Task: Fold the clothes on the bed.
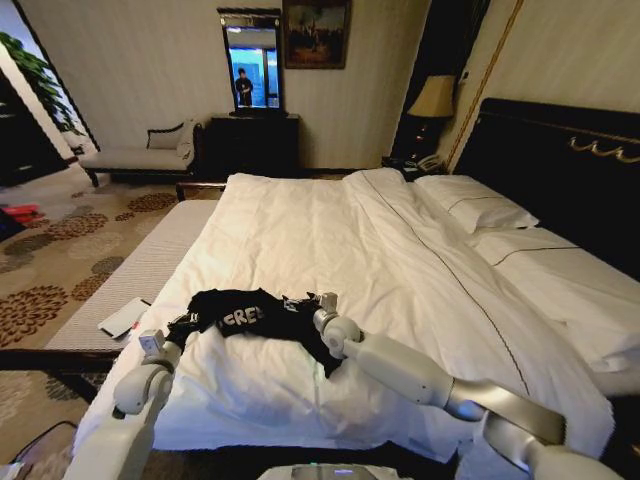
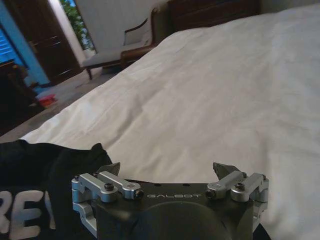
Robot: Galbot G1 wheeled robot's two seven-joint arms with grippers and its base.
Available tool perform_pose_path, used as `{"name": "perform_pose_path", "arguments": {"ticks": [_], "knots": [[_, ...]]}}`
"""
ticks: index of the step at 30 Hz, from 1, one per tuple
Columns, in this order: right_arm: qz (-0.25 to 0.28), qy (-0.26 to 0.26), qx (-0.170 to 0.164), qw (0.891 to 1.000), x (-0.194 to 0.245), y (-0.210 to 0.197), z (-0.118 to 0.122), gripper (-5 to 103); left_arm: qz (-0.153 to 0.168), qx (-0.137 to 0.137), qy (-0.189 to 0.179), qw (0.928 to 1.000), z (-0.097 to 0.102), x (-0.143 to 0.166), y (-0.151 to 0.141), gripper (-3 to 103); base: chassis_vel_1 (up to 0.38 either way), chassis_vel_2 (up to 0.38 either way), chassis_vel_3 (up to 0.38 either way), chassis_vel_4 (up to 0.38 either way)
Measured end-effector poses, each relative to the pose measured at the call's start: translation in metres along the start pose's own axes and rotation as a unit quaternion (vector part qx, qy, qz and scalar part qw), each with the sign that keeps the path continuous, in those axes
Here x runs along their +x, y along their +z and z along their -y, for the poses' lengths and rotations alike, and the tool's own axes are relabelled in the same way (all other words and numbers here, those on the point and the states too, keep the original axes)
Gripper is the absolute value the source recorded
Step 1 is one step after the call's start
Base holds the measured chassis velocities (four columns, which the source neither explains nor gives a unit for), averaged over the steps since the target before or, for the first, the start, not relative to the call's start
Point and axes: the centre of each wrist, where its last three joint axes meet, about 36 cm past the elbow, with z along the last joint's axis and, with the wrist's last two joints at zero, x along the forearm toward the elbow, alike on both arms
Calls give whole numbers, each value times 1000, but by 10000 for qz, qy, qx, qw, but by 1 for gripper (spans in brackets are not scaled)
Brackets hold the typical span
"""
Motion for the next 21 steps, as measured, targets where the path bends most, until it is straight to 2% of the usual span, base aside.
{"name": "perform_pose_path", "arguments": {"ticks": [4, 7, 15, 21], "knots": [[-101, -124, 61, 9999, -6, -12, 4, 100, 1, 2, 18, 10000, 2, 0, 1, 2, 0, 0, 0, 0], [-257, -115, 98, 9996, -16, -15, -2, 100, 7, 6, 41, 10000, 4, 0, 1, 2, 0, 0, 0, 0], [-676, 95, 156, 9975, -25, 2, -7, 100, 6, -8, 35, 10000, 3, -1, 1, 2, 0, 0, 0, 0], [-774, 173, 189, 9967, -24, 12, -3, 100, -9, -17, 38, 10000, 4, -2, 2, 2, 0, 0, 0, 0]]}}
